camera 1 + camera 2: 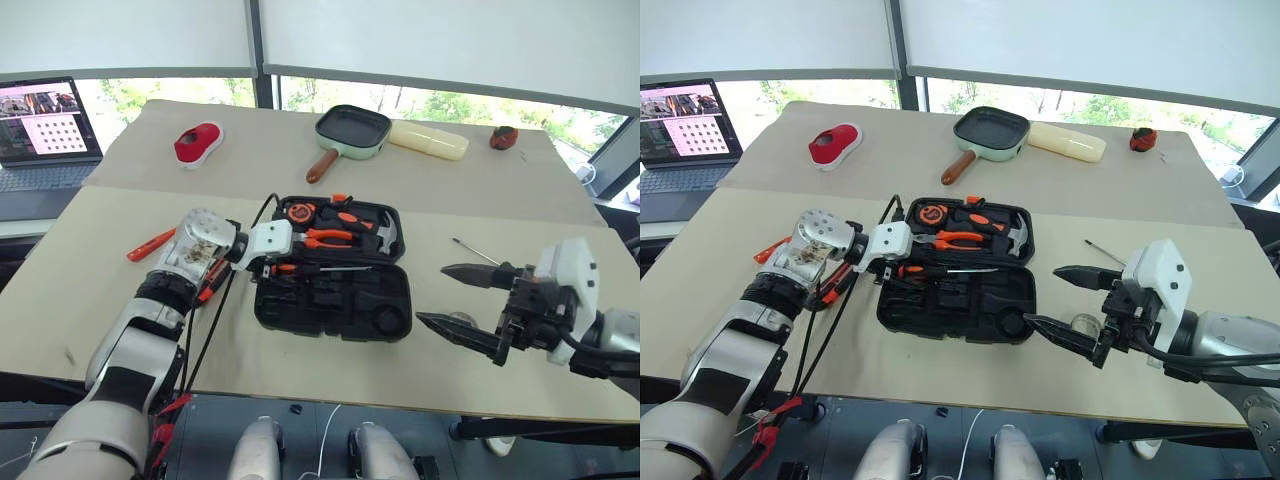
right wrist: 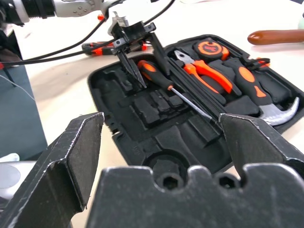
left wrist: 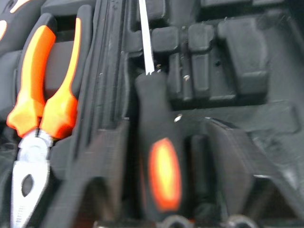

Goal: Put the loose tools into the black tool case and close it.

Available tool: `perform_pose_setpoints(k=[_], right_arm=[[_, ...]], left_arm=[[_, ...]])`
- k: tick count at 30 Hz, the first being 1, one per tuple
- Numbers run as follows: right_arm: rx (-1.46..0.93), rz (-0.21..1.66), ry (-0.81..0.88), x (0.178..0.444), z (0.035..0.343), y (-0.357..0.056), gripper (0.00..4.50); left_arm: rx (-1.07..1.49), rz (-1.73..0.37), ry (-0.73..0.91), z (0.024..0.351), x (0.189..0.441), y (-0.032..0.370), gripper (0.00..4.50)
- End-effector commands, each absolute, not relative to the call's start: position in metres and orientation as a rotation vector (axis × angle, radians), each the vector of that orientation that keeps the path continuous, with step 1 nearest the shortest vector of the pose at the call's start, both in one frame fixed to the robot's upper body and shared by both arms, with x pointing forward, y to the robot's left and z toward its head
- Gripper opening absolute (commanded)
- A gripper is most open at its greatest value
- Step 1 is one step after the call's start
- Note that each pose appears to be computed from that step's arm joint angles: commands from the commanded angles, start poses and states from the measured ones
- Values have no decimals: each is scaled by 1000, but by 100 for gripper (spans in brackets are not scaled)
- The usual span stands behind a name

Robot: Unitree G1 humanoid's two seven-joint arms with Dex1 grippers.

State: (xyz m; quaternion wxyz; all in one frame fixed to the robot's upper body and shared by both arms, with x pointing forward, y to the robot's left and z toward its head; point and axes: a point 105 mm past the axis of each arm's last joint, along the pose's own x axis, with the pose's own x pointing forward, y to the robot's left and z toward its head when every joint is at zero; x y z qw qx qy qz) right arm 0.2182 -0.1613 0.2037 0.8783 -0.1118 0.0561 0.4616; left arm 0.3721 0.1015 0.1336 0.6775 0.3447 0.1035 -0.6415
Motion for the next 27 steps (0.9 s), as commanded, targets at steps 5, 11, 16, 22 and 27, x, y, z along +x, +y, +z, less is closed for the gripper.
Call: perform_pose_setpoints(k=[5,11,16,22,27], right_arm=[[-250,972,94,216,209,-159,450],[-252,972,91,218,208,-159,450],[-251,967,94,218,207,-160,450],[-238,949,102,217,204,-162,450],[-234,933,110,218,201,-164,450]], left_arm=[[790,-1454,88,184,370,91,393],[814,-1422,133,166,379,86,179],[801,-1390,163,153,388,82,2],[863,-1431,235,130,383,79,2],[965,-1442,265,109,381,80,2]])
